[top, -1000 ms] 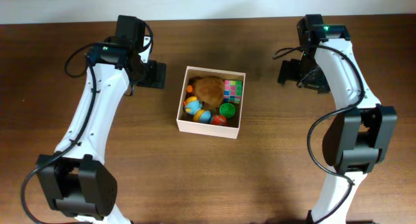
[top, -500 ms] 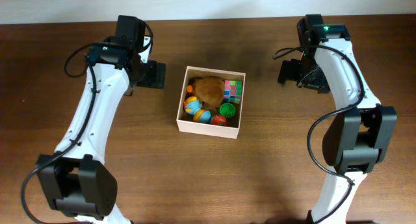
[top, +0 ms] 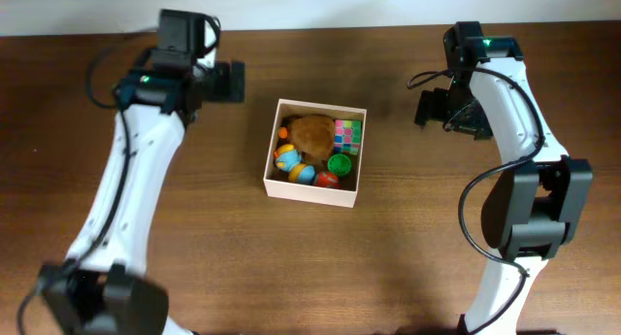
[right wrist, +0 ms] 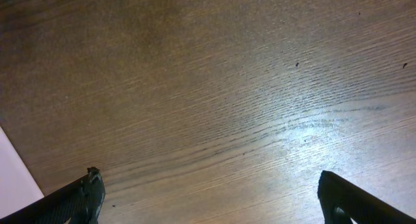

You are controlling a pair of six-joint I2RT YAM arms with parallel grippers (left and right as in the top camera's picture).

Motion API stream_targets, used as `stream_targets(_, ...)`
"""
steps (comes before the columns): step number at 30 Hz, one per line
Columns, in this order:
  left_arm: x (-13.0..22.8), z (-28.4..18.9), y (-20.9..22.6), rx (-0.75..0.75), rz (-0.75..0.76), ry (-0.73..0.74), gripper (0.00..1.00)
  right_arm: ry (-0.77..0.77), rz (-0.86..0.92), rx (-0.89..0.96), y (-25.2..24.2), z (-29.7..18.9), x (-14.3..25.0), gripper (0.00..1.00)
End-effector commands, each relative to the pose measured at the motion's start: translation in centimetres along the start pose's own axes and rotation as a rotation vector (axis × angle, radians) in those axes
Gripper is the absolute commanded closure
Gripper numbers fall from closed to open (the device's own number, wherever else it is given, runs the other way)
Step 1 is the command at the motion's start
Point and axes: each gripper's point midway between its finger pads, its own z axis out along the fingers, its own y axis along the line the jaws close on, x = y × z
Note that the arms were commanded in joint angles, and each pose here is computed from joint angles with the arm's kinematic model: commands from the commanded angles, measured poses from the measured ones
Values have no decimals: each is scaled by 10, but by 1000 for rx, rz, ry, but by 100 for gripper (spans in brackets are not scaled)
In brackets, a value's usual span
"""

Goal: Pack container

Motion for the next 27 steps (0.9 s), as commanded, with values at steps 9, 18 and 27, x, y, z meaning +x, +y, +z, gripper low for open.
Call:
stream_targets(9,-67,-122,17,2,-50,-505,1,-21,0,-9,-3,-9,-2,1)
stream_targets(18,-25,-172,26,25,-71,-780,1,-21,0,-9,-3,-9,-2,1)
stream_targets(27,39,-186,37,-1,-85,-894,1,-21,0,-9,-3,-9,-2,1)
